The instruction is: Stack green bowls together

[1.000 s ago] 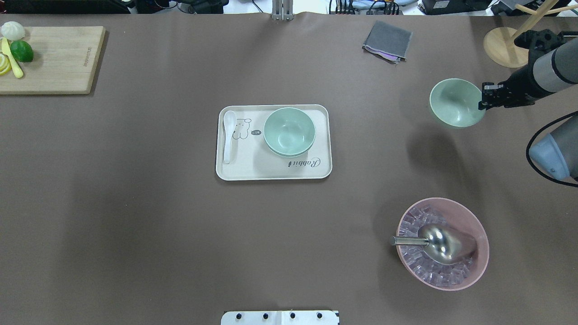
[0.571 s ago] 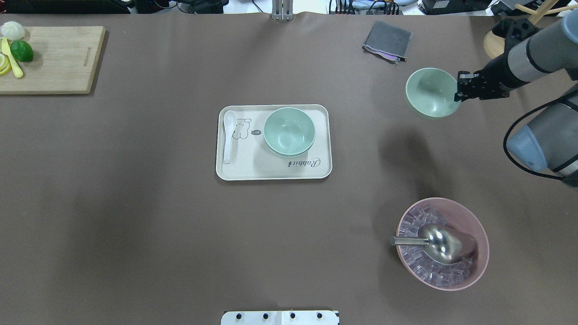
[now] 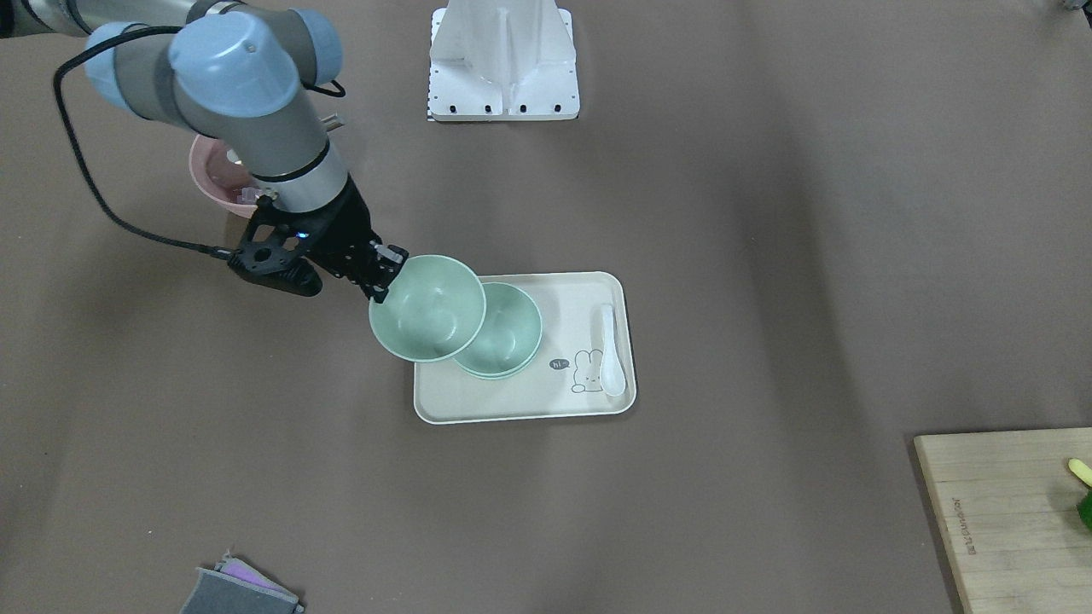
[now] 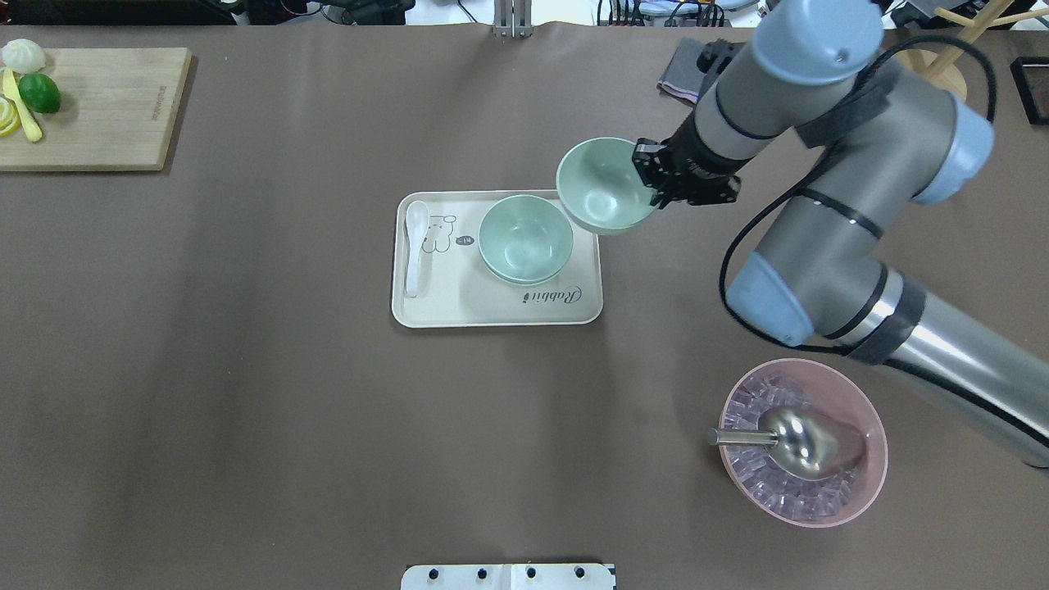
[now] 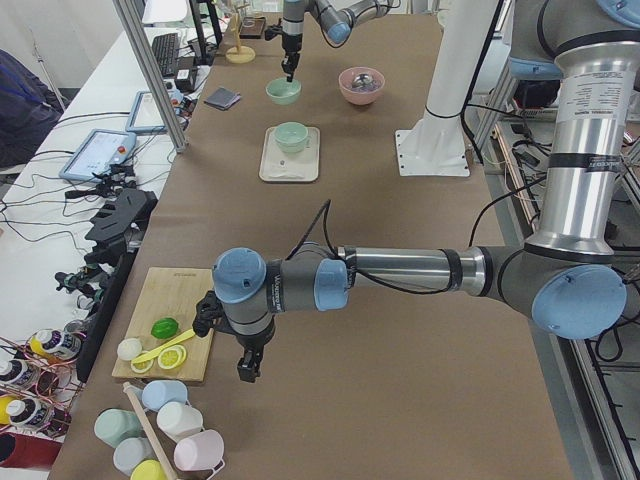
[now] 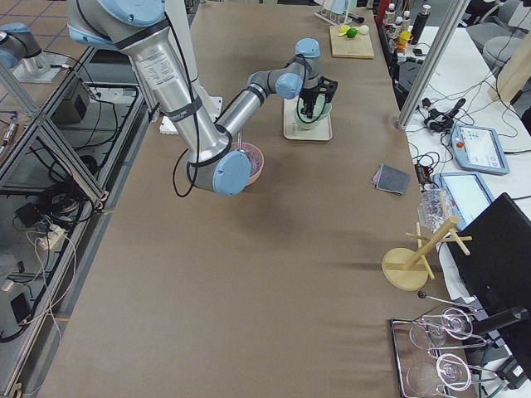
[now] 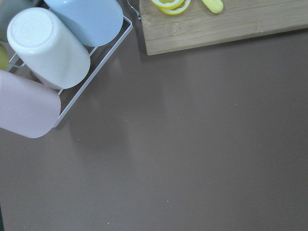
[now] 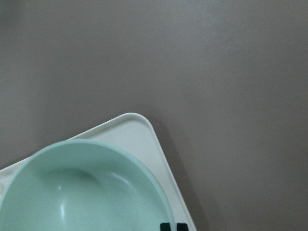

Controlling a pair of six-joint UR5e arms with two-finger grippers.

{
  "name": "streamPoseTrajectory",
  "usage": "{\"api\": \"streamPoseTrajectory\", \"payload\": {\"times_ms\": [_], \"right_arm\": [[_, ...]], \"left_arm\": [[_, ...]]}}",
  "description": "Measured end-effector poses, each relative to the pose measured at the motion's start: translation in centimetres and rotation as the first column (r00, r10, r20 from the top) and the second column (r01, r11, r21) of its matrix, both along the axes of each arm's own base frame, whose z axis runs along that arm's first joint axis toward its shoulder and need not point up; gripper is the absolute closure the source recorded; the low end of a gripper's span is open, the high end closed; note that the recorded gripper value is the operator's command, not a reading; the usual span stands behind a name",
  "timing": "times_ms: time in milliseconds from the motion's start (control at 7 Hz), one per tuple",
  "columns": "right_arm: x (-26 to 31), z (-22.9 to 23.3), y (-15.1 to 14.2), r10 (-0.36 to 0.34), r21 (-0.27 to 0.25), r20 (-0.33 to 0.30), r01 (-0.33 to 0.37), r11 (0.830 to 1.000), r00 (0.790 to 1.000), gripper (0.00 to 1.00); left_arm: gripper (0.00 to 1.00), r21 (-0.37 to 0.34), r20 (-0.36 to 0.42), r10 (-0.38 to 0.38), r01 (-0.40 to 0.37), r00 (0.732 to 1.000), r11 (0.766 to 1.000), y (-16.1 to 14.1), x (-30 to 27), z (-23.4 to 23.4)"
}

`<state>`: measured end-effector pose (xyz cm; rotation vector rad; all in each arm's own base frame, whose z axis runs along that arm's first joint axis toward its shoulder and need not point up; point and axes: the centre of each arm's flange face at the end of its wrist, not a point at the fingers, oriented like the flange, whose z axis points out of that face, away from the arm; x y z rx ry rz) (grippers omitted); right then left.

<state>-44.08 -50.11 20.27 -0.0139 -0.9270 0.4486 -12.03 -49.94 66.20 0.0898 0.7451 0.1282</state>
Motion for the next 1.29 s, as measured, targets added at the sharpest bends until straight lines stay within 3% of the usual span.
{"api": "streamPoseTrajectory", "payload": {"times_ms": [286, 1286], "right_arm": [[-4.6, -0.9, 1.7, 0.044, -0.015, -0.024, -0.045, 0.999, 0.999, 1.0], [-8.7, 1.0, 0.4, 0.056, -0.013, -0.039, -0.057, 0.998, 0.998, 1.0]], "left_arm": [[0.02, -0.017, -0.004, -0.001, 0.001, 1.0, 1.0, 1.1, 0.1, 1.0], [0.02, -0.018, -0.003, -0.003, 0.003, 1.0, 1.0, 1.5, 0.0, 1.1]]}}
